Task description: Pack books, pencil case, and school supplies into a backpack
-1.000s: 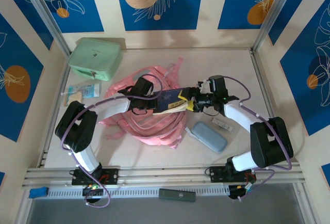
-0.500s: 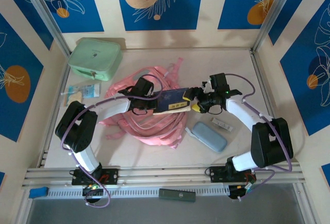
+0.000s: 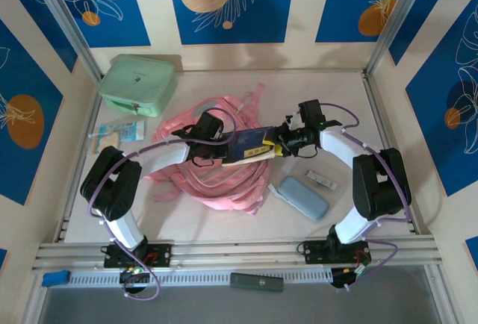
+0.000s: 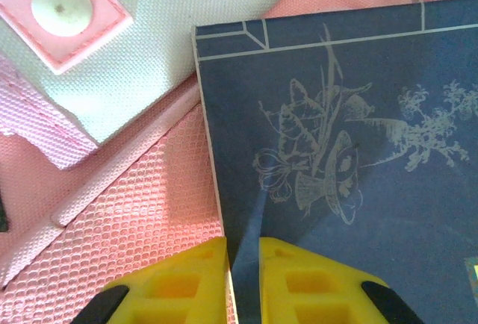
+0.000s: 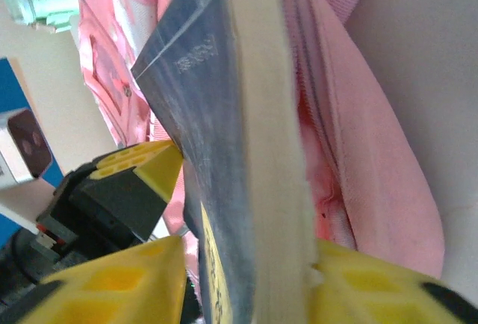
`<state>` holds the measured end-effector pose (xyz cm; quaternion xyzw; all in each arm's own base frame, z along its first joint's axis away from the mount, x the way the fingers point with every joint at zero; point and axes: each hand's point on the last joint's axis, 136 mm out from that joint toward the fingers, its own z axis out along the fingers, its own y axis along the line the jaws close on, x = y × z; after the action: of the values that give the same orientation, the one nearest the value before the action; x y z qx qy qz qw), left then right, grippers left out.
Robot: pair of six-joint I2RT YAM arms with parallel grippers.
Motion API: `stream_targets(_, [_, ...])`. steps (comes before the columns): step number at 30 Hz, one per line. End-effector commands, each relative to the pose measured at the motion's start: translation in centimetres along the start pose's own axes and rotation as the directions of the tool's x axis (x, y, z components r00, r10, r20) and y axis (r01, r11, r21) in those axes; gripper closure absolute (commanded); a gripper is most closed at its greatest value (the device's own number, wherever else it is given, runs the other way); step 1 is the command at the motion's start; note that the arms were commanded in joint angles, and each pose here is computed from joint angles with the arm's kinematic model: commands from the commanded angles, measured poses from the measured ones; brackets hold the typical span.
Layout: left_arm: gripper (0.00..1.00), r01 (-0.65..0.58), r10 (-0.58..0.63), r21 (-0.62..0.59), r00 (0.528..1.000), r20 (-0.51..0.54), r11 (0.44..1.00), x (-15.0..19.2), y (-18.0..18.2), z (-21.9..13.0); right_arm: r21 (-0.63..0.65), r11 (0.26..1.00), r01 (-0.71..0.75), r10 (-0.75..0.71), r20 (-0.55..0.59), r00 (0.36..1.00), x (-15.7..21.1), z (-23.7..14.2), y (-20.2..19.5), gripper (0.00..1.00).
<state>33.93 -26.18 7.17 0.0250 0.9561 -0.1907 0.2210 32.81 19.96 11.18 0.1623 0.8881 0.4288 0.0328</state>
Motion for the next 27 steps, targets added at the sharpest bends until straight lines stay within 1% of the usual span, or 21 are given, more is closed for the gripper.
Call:
stream_targets(1, [0.82, -0.014, 0.01, -0.04, 0.995, -0.098, 0.999, 2.7, 0.6, 0.7, -0.043, 0.996, 0.072, -0.073, -0.008, 0.997, 0.6, -0.7, 1.9, 0.68])
stream_targets(4, [0.82, -0.015, 0.012, -0.034, 0.996, -0.087, 0.999, 2.4, 0.4, 0.5, -0.047, 0.994, 0.094, -0.095, -0.016, 0.995, 0.9, -0.7, 2.1, 0.79])
stream_targets(7, [0.79, -0.016, 0.013, -0.035, 0.997, -0.07, 0.999, 2.0, 0.3, -0.1, -0.063, 0.988, 0.141, -0.141, 0.0, 0.99, 0.9, -1.2, 3.2, 0.87])
stream_targets(10, [0.68, -0.033, 0.032, -0.037, 0.999, -0.034, 0.999, 1.0, 0.1, -1.5, -0.069, 0.976, 0.208, -0.208, 0.006, 0.978, 1.3, -1.9, 4.4, 0.93])
stream_targets(14, [0.54, -0.075, 0.079, -0.055, 0.994, 0.07, 0.996, -1.5, 0.5, -5.4, -0.093, 0.952, 0.292, -0.292, 0.014, 0.956, 1.9, -2.9, 5.7, 0.96])
stream_targets(18, [0.44, -0.195, 0.195, -0.019, 0.96, 0.199, 0.981, -4.2, 0.3, -9.8, -0.12, 0.914, 0.387, -0.388, 0.02, 0.922, 2.9, -4.2, 7.3, 0.97])
stream_targets(20, [0.39, -0.286, 0.268, 0.044, 0.934, 0.237, 0.957, -5.1, -0.7, -11.6, -0.134, 0.893, 0.43, -0.432, 0.021, 0.902, 3.4, -4.8, 8.0, 0.97])
stream_targets(22, [0.35, -0.356, 0.326, 0.086, 0.911, 0.251, 0.931, -5.6, -1.6, -13.1, -0.156, 0.865, 0.476, -0.478, 0.029, 0.878, 3.9, -5.6, 8.9, 0.97])
stream_targets(23, [0.34, -0.407, 0.366, 0.124, 0.894, 0.258, 0.905, -5.7, -2.5, -13.8, -0.168, 0.848, 0.503, -0.505, 0.033, 0.862, 4.3, -6.0, 9.4, 0.98])
stream_targets(27, [0.27, -0.562, 0.493, 0.213, 0.816, 0.301, 0.799, -5.6, -5.2, -15.8, -0.187, 0.785, 0.591, -0.596, 0.032, 0.802, 5.7, -6.7, 10.9, 0.98])
